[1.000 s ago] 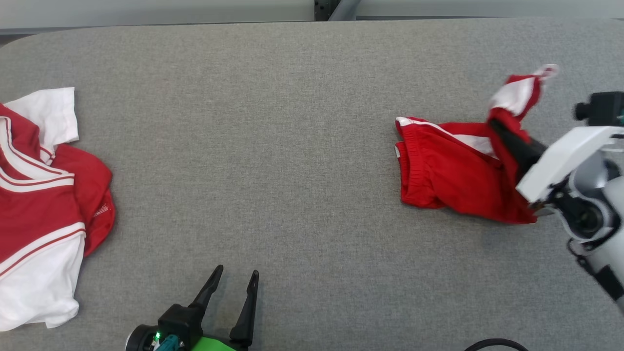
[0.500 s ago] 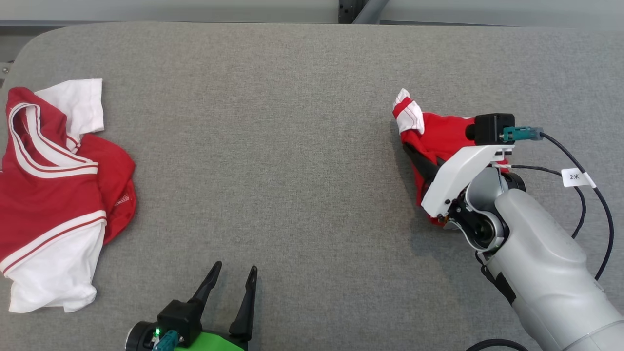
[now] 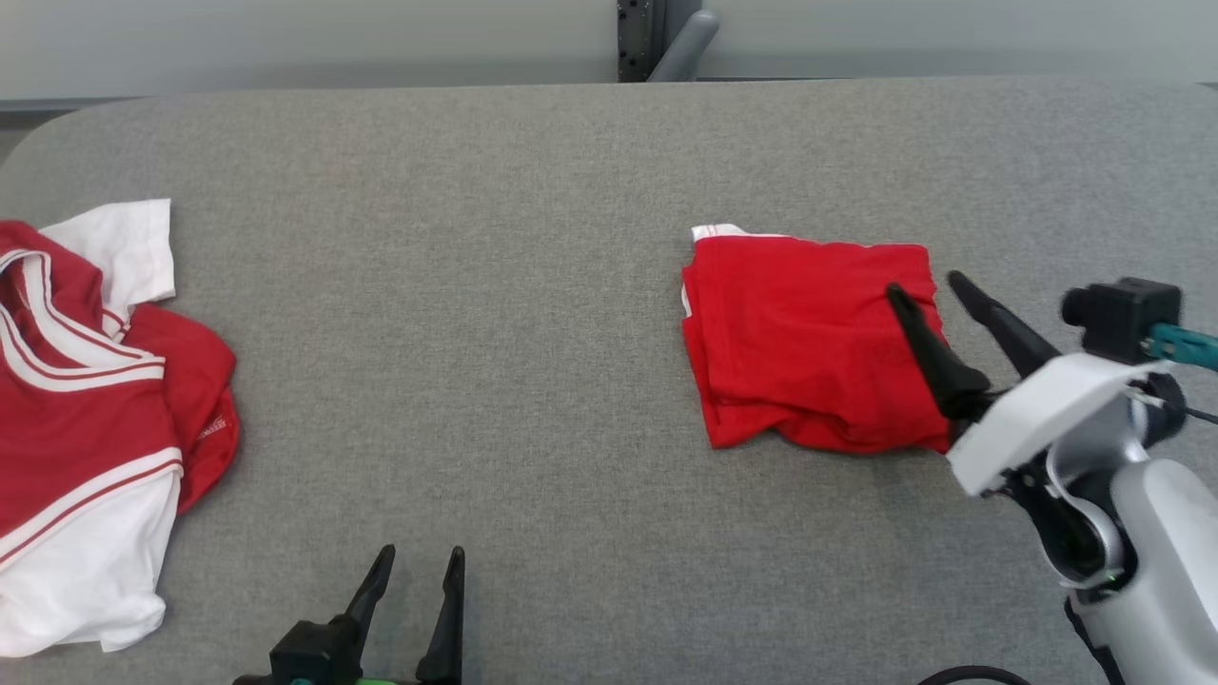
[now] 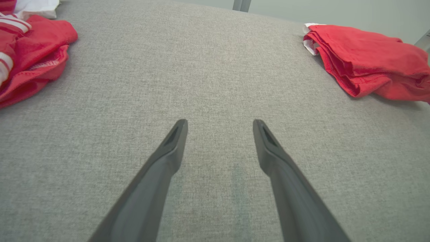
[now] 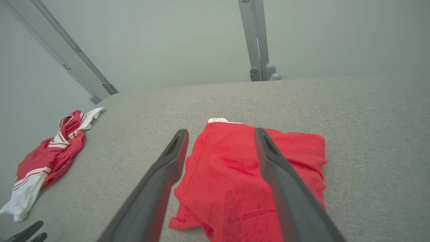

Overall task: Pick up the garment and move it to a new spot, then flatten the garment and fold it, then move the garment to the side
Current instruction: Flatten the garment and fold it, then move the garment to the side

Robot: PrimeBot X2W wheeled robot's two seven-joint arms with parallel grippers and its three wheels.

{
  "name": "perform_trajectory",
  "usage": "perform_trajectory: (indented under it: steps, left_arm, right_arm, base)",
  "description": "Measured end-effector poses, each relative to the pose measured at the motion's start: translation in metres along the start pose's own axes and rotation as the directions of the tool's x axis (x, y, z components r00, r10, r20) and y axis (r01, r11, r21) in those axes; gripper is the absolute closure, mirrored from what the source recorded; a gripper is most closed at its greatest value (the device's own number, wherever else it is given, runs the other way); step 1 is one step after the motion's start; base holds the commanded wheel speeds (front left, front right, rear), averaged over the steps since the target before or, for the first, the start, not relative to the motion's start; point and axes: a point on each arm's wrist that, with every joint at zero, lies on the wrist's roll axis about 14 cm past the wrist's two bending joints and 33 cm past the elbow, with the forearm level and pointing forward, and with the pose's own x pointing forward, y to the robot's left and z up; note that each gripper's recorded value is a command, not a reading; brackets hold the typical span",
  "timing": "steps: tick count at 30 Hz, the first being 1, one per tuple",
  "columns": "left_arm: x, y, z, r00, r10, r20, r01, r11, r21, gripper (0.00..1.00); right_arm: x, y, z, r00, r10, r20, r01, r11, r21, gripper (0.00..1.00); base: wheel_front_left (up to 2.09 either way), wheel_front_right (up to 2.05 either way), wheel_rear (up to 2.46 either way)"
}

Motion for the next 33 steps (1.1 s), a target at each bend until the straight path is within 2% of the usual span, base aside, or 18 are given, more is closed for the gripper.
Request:
perform_trajectory:
  steps: [3, 6, 12, 16, 19, 22, 33]
  left_arm:
    - [-0.001, -0.004, 0.003, 1.000, -0.009, 0.012, 0.009, 1.000, -0.003, 0.00]
    - [-0.001, -0.010, 0.006, 0.999, -0.025, 0.025, 0.025, 1.000, -0.001, 0.00]
    - [-0.004, -0.019, 0.012, 0.998, -0.048, 0.049, 0.049, 0.999, -0.005, 0.00]
    - [-0.011, -0.012, 0.021, 0.996, -0.019, 0.086, 0.020, 1.000, -0.011, 0.00]
    - [-0.019, -0.008, 0.025, 0.994, -0.003, 0.109, 0.004, 1.000, -0.015, 0.00]
    - [-0.024, -0.001, 0.031, 0.991, 0.018, 0.134, -0.019, 1.000, 0.003, 0.00]
    - [-0.035, 0.014, 0.043, 0.983, 0.052, 0.177, -0.060, 0.997, 0.041, 0.00]
  right_arm:
    - [-0.034, -0.032, 0.010, 0.989, -0.125, 0.078, 0.126, 0.992, -0.011, 0.00]
    - [-0.068, -0.062, 0.011, 0.962, -0.238, 0.134, 0.251, 0.964, -0.091, 0.00]
    - [-0.120, -0.089, -0.027, 0.911, -0.373, 0.173, 0.400, 0.902, -0.160, 0.00]
    - [-0.145, -0.099, -0.055, 0.886, -0.441, 0.143, 0.462, 0.868, -0.182, 0.00]
    - [-0.153, -0.096, -0.046, 0.879, -0.444, 0.177, 0.475, 0.848, -0.234, 0.00]
    - [-0.158, -0.085, -0.041, 0.877, -0.436, 0.203, 0.477, 0.843, -0.248, 0.00]
    - [-0.161, -0.070, -0.041, 0.886, -0.412, 0.212, 0.459, 0.843, -0.279, 0.00]
  base:
    - [0.00, 0.00, 0.00]
    - [0.00, 0.00, 0.00]
    - [0.00, 0.00, 0.00]
    - [0.00, 0.00, 0.00]
    - [0.00, 0.00, 0.00]
    - [0.00, 0.00, 0.00]
    - [0.00, 0.00, 0.00]
